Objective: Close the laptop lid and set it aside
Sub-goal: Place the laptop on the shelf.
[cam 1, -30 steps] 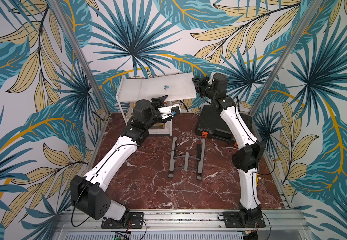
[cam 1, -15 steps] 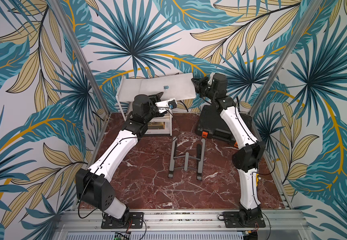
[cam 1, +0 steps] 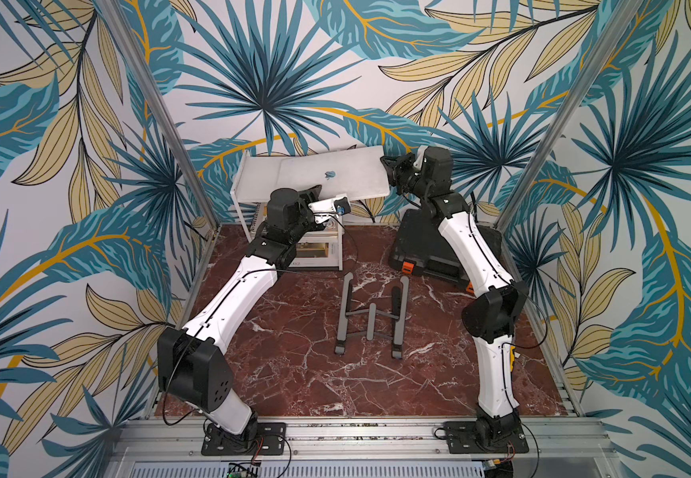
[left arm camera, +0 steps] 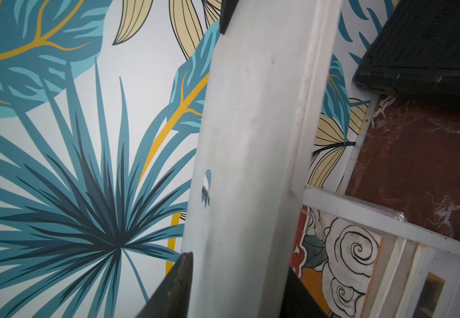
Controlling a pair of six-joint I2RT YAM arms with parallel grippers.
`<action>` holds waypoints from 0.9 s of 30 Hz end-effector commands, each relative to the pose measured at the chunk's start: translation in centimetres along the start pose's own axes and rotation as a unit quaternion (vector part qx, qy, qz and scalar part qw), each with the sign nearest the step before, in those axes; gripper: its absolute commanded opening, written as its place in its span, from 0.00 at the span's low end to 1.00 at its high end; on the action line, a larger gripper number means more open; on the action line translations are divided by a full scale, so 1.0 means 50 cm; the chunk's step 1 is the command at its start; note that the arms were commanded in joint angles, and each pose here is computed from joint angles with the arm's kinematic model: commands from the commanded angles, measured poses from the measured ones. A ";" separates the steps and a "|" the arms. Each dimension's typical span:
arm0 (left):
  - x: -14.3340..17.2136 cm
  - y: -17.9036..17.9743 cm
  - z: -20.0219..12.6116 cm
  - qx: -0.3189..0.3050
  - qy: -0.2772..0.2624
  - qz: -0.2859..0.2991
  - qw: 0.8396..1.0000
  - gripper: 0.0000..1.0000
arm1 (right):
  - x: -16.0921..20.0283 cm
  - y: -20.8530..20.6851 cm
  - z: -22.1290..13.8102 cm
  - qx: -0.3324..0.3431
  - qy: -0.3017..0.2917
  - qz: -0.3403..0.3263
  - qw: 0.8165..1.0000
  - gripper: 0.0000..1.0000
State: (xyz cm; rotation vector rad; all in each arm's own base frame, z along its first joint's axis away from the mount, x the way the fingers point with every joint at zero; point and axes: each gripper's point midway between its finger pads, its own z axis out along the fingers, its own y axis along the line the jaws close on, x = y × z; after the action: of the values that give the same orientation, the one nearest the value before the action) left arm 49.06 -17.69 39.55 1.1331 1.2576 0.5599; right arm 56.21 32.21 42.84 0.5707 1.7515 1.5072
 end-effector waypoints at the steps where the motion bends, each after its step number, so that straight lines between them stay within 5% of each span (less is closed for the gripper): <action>1: -0.007 0.047 0.003 -0.037 -0.001 -0.005 0.999 0.45 | -0.002 0.083 -0.033 -0.051 0.000 -0.010 0.999 0.00; 20: 0.007 0.085 0.007 -0.066 0.021 -0.009 0.998 0.12 | 0.021 0.079 -0.025 -0.056 0.027 0.000 0.998 0.00; 24: 0.023 0.098 0.004 -0.077 0.029 -0.009 0.997 0.11 | 0.026 0.081 -0.024 -0.060 0.033 0.001 0.998 0.16; 27: 0.040 0.113 -0.003 -0.084 0.034 -0.019 0.996 0.11 | 0.030 0.087 -0.026 -0.064 0.037 -0.002 0.997 0.39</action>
State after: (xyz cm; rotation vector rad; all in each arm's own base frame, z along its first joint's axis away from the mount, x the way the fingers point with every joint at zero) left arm 50.30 -16.48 40.72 1.1202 1.2334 0.6677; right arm 55.85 32.65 43.20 0.5786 1.7522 1.5718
